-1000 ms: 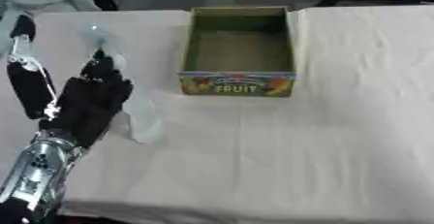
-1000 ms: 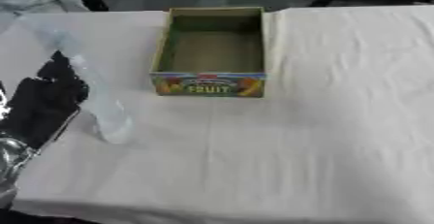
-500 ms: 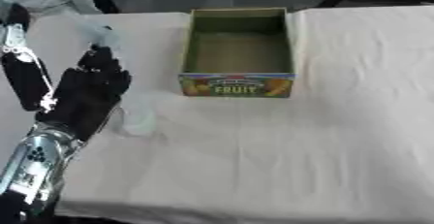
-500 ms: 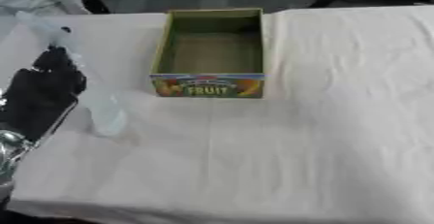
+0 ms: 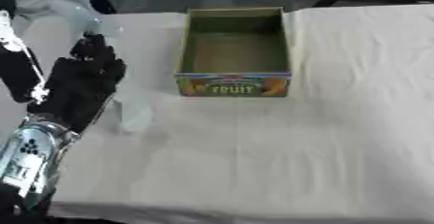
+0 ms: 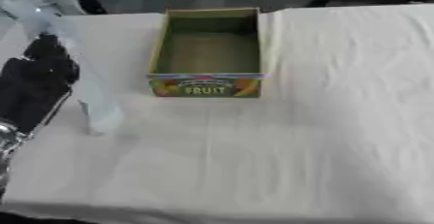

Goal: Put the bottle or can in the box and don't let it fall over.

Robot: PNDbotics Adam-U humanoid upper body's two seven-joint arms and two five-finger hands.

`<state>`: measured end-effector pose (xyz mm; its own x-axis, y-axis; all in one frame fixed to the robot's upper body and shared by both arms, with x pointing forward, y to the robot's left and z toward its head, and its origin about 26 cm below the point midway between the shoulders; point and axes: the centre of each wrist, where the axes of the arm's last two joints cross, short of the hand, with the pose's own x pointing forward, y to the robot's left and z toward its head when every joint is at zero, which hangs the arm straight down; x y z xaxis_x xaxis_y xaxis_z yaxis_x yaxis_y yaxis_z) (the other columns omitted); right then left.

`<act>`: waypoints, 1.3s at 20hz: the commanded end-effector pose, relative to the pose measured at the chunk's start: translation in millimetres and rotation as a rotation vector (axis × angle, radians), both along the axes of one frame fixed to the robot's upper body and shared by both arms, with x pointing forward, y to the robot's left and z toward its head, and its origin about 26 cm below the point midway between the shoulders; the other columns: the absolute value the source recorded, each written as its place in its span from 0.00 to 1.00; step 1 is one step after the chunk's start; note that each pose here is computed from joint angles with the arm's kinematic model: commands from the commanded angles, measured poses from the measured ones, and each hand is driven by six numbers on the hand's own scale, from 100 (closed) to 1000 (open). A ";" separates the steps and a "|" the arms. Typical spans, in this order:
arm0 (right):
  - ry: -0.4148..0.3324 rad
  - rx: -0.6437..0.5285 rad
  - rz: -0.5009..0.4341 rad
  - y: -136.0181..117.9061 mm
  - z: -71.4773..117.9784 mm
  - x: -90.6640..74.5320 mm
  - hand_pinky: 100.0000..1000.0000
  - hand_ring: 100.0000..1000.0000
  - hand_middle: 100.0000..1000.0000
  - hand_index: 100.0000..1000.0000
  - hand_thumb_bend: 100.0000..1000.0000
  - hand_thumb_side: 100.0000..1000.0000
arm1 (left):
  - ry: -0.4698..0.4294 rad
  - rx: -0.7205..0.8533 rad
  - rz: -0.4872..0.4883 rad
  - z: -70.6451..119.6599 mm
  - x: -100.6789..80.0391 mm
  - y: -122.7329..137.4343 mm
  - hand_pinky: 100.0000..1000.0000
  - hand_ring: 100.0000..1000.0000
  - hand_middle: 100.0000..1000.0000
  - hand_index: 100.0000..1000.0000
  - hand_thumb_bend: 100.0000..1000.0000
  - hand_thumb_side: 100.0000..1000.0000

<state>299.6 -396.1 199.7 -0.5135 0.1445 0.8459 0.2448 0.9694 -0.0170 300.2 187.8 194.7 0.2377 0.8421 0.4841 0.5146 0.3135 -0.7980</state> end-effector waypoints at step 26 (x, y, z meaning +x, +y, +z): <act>-0.042 -0.035 0.042 5.3 20.3 3.4 0.79 0.89 1.00 0.97 0.00 0.67 | -0.181 0.200 -0.061 131.2 0.2 -12.5 0.10 0.22 0.23 1.00 0.45 0.75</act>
<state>304.3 -390.3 206.3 -0.5268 0.1297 0.8400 0.2119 0.9771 -0.0180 306.3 172.6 313.7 0.2048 0.7209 0.6621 0.6439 0.4103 -0.6458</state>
